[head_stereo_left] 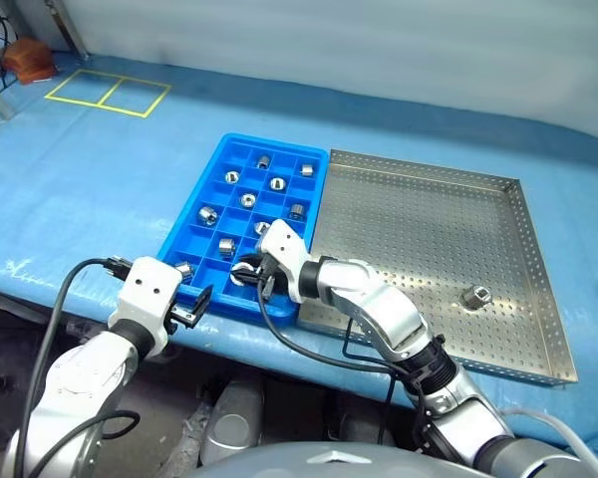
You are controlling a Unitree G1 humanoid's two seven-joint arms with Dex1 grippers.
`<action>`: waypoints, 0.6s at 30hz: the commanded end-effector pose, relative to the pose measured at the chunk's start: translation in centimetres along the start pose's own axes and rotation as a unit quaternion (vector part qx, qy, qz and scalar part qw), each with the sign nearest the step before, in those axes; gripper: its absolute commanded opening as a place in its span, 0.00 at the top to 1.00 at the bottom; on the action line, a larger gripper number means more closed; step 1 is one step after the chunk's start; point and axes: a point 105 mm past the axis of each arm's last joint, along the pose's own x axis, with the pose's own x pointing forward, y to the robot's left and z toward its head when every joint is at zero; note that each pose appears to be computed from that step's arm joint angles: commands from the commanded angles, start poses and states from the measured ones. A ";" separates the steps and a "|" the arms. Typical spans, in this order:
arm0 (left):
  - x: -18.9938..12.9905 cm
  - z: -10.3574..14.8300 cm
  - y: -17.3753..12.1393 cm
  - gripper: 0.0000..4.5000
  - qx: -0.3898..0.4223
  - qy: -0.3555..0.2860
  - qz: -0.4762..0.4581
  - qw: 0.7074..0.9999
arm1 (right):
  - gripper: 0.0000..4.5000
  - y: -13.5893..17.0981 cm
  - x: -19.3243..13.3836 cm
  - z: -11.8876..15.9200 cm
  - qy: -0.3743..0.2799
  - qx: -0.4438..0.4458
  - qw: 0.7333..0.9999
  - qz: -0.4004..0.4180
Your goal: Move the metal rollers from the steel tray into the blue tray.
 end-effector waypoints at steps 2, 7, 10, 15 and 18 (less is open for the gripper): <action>-0.2 1.2 0.0 0.08 0.010 -0.026 0.002 1.000 | 0.80 -0.3 -0.2 0.2 -0.002 -0.009 1.000 -0.007; 0.2 1.4 -0.2 0.08 0.012 -0.030 -0.004 0.999 | 0.52 -0.2 -0.6 0.0 -0.002 -0.013 1.000 -0.004; 0.5 1.7 -0.5 0.08 0.010 -0.037 -0.016 0.999 | 0.30 -0.5 -1.1 1.5 -0.038 -0.015 0.999 -0.017; 2.0 3.3 -2.7 0.08 -0.005 -0.075 -0.073 0.995 | 0.30 -3.0 -3.4 3.5 -0.081 -0.020 0.993 -0.086; 3.4 4.8 -4.5 0.08 -0.011 -0.104 -0.114 0.988 | 0.30 -5.2 -5.7 3.2 -0.064 -0.044 0.985 -0.157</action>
